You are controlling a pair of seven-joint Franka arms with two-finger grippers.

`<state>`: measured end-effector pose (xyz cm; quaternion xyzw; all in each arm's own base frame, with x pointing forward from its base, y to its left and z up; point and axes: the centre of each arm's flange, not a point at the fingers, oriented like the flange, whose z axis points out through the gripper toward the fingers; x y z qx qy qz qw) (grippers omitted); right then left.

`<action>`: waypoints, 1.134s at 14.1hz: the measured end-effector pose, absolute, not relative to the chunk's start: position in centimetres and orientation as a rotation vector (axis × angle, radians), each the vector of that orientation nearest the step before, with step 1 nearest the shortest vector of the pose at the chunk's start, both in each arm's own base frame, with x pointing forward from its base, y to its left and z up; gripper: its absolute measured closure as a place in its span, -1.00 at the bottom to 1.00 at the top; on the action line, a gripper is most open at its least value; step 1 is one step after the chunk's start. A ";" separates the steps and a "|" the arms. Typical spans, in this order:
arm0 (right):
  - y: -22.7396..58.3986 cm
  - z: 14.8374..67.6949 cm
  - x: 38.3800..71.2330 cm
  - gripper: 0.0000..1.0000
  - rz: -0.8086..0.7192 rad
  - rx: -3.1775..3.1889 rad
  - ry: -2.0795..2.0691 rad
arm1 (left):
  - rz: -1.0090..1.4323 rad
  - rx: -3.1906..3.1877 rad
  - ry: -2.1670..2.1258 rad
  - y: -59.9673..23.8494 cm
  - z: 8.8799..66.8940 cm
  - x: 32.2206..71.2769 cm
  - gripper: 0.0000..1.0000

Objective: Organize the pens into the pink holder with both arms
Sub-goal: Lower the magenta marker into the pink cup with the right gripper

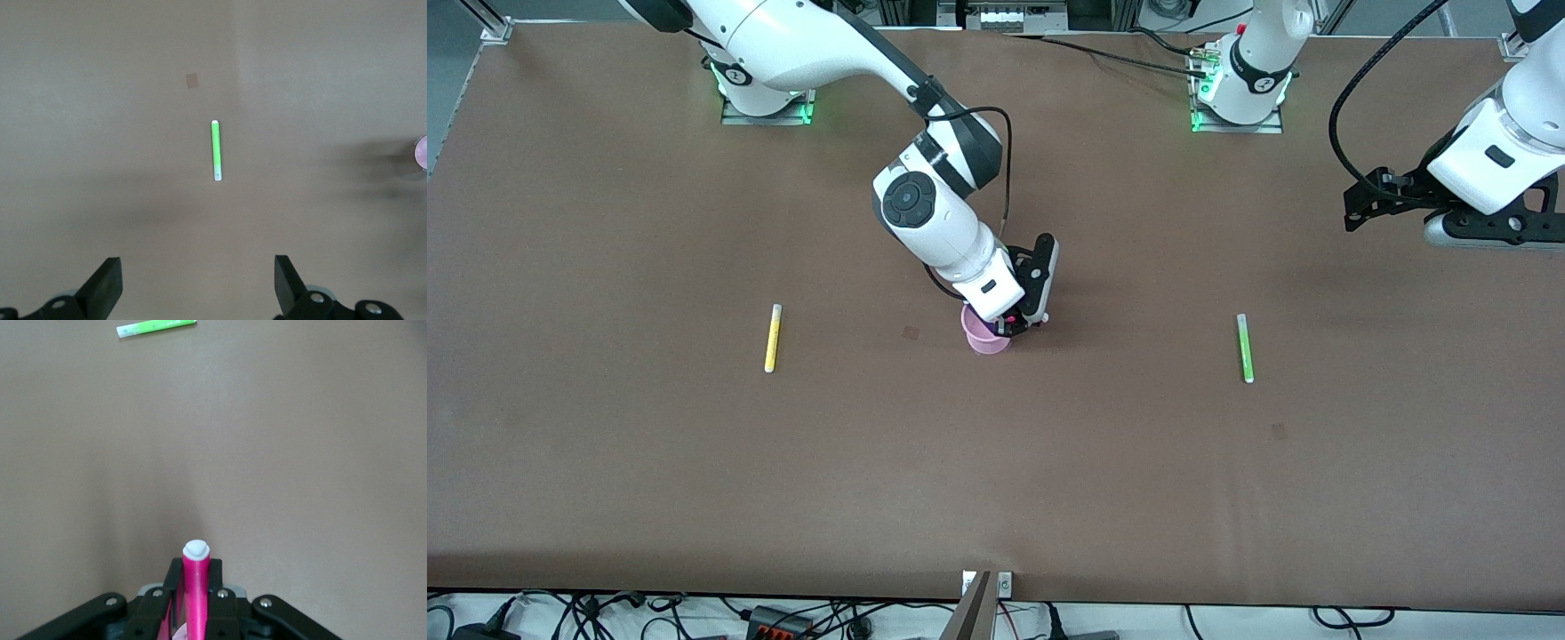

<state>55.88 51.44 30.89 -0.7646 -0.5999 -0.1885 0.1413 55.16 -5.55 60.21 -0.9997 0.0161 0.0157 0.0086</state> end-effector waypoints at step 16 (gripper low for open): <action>49.5 29.5 56.8 0.65 -0.530 -2.210 -1.760 | 0.027 -3.125 0.052 -5.6 60.9 55.2 -1.00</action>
